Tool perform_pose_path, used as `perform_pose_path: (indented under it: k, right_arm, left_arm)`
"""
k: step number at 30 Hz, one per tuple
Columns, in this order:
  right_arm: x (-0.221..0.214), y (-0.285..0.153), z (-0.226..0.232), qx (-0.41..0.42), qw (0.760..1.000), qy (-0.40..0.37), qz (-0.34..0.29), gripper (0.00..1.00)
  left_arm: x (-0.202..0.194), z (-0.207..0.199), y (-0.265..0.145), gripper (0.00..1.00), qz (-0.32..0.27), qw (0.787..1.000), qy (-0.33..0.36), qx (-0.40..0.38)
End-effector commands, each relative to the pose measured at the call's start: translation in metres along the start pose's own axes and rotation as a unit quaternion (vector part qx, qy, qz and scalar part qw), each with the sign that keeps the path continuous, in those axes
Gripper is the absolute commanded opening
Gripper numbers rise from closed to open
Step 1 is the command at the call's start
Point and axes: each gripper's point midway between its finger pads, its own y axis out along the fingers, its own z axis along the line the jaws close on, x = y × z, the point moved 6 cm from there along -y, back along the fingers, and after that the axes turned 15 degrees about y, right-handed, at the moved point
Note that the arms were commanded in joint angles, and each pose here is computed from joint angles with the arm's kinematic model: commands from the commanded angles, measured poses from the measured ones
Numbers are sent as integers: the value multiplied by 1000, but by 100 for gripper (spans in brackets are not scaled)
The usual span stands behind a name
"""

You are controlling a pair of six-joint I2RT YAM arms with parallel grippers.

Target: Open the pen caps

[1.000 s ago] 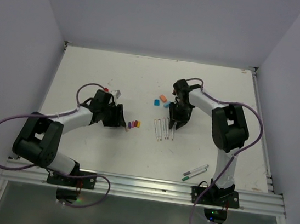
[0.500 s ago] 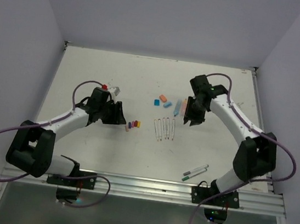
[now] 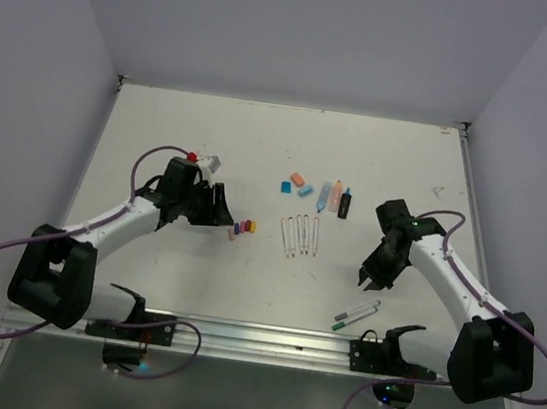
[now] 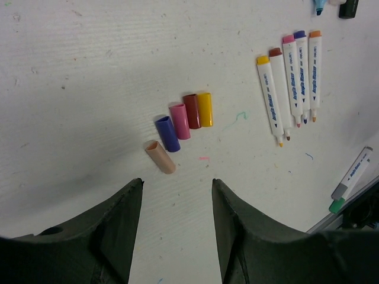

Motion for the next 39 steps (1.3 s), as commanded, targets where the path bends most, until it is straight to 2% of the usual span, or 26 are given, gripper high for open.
perform_pose_path:
  k: [1,10,19,39]
  right_arm:
    - [-2,6,-1,9,998,60,-3,21]
    - [-4,18,-10,-11,995,101,-12,20]
    - [-6,29,-18,-38,993,110,-7,26]
    - [-6,50,-32,-62,992,106,-22,26]
  left_arm:
    - [17,-7,-9,53,-28,999,5,-15]
    - [14,-8,-12,53,-23,1000,8,-14]
    - [15,-8,-13,54,-24,1000,9,-14]
    - [12,-7,-10,54,-15,1000,13,-16]
